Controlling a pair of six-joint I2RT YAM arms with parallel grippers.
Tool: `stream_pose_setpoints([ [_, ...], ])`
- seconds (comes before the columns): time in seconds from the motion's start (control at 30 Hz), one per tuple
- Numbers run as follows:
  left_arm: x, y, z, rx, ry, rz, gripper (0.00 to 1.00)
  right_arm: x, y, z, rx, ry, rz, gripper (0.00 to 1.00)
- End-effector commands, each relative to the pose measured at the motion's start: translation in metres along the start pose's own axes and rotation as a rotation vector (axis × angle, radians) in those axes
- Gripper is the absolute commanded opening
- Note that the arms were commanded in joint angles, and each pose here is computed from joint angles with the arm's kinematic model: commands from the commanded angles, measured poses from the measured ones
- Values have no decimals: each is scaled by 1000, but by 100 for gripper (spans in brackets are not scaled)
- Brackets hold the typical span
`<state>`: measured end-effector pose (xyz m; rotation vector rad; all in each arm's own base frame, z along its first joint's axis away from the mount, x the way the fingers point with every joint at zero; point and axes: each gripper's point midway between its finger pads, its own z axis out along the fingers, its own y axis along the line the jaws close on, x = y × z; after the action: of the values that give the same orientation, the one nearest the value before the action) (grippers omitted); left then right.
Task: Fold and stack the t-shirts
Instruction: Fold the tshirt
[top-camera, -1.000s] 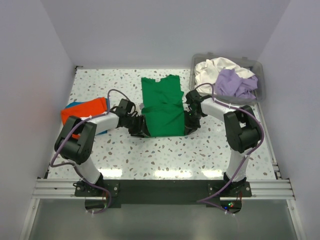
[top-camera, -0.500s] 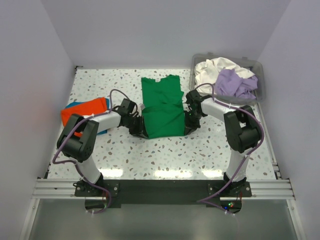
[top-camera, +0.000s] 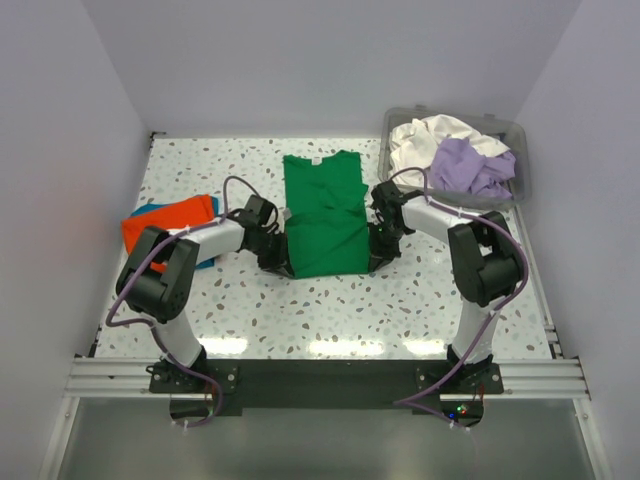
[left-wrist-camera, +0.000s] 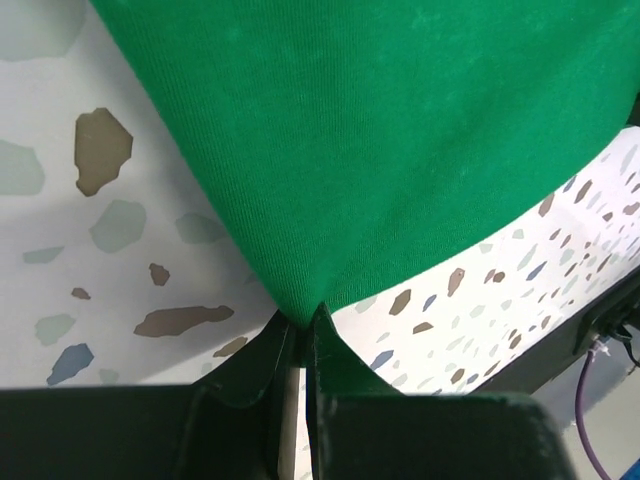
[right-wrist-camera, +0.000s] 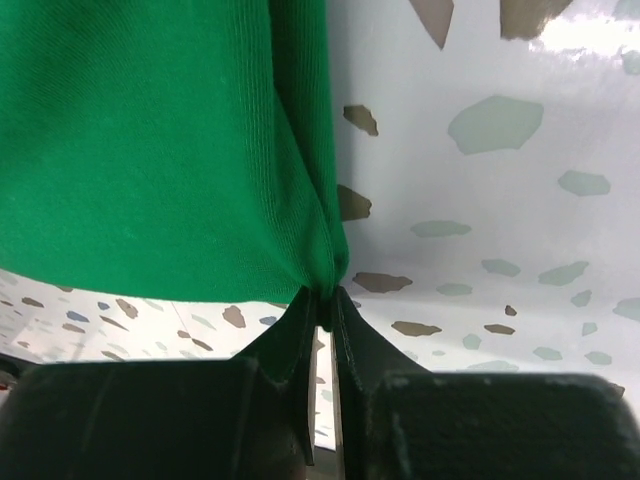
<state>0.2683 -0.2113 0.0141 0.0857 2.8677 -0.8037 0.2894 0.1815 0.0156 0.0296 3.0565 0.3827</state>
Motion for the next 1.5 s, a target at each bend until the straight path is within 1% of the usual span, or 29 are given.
stream_pose_setpoints([
  [0.0, 3, 11, -13, -87, 10, 41, 0, 16, -3, -19, 6, 17, -21, 0],
  [0.13, 22, 18, -23, -119, 54, 41, 0, 29, -6, -32, 1, 31, -31, 0],
  [0.33, 40, 18, -45, -133, 58, 50, 0, 49, -7, -55, -8, 43, -43, 0],
  [0.5, 44, 2, -67, -98, 36, 64, 0, 63, 1, -78, -23, 34, -51, 0],
  [0.63, 58, -9, -82, -74, 65, 67, 0, 79, 9, -98, -34, 26, -45, 0],
  [0.83, 70, -30, -110, -28, 64, 65, 0, 100, 20, -139, -52, -34, -14, 0],
  [0.97, 60, -48, -122, 24, 33, 76, 0, 90, 27, -166, -68, -139, 34, 0],
  [1.07, 45, -58, -124, 45, 15, 99, 0, 80, 33, -176, -81, -191, 47, 0],
  [1.13, 32, -65, -124, 61, -8, 118, 0, 71, 35, -175, -78, -218, 63, 0],
  [1.2, 25, -67, -118, 66, 0, 128, 0, 64, 37, -175, -77, -233, 72, 0],
  [1.33, 1, -79, -115, 96, -28, 163, 0, 42, 42, -172, -60, -276, 81, 0],
  [1.47, -11, -85, -109, 111, -11, 181, 0, 26, 47, -180, -53, -323, 81, 0],
])
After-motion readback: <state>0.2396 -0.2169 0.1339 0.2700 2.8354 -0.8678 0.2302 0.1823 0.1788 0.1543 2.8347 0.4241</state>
